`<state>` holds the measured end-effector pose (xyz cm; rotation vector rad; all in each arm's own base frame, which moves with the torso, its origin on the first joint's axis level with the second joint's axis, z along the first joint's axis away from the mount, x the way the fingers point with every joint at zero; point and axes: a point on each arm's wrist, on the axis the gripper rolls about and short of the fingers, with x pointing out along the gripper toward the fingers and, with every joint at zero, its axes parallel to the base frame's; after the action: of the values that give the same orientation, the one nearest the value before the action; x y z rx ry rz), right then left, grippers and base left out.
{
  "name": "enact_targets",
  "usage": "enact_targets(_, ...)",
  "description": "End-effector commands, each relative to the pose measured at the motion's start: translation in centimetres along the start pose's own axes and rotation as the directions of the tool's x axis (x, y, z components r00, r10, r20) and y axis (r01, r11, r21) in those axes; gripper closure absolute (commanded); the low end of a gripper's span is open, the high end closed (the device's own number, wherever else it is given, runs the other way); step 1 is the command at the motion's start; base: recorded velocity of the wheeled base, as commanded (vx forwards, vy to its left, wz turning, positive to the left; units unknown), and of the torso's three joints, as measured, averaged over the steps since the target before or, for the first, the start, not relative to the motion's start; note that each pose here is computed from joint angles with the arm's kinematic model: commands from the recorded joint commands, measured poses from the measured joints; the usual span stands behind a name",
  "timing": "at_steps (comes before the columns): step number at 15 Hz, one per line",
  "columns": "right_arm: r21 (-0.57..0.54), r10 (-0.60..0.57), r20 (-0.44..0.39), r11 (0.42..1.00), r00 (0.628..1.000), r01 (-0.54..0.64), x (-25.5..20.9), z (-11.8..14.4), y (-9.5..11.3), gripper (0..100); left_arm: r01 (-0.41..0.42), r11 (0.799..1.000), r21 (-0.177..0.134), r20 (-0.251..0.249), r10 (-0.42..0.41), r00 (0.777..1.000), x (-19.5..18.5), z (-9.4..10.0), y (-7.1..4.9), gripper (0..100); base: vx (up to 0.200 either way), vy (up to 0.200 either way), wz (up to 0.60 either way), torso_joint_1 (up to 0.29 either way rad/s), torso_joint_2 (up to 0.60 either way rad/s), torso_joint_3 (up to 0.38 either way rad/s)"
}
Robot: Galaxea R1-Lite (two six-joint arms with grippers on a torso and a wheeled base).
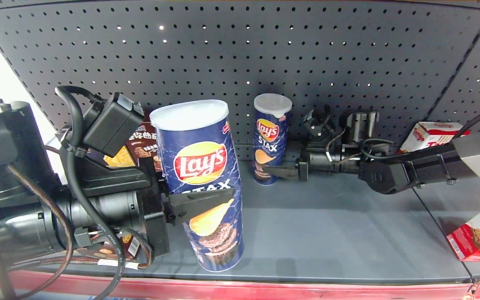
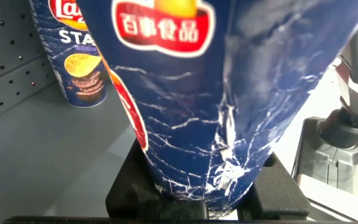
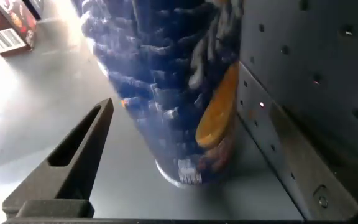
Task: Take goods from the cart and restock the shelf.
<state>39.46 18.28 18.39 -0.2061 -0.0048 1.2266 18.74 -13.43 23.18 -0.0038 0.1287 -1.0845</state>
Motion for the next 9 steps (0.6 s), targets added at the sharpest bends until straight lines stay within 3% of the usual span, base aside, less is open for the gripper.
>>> enact_targets(1, 0.000, 0.023, 0.012, 1.000, 1.000, -0.023, 1.1, -0.4, 0.2, 0, 0.001, 1.000, -0.004, -0.005, -0.001, 1.000, 0.0, -0.2, 0.0, 100, 0.000, 0.000, 0.00, 0.000, 0.00, 0.000)
enact_targets(9, -0.004, 0.115, 0.051, 0.993, 0.992, -0.115, 0.4, -0.2, 1.7, 0, 0.001, 1.000, -0.012, -0.022, -0.001, 1.000, -0.1, -0.7, -0.1, 100, 0.000, 0.000, 0.00, 0.000, 0.00, 0.000)
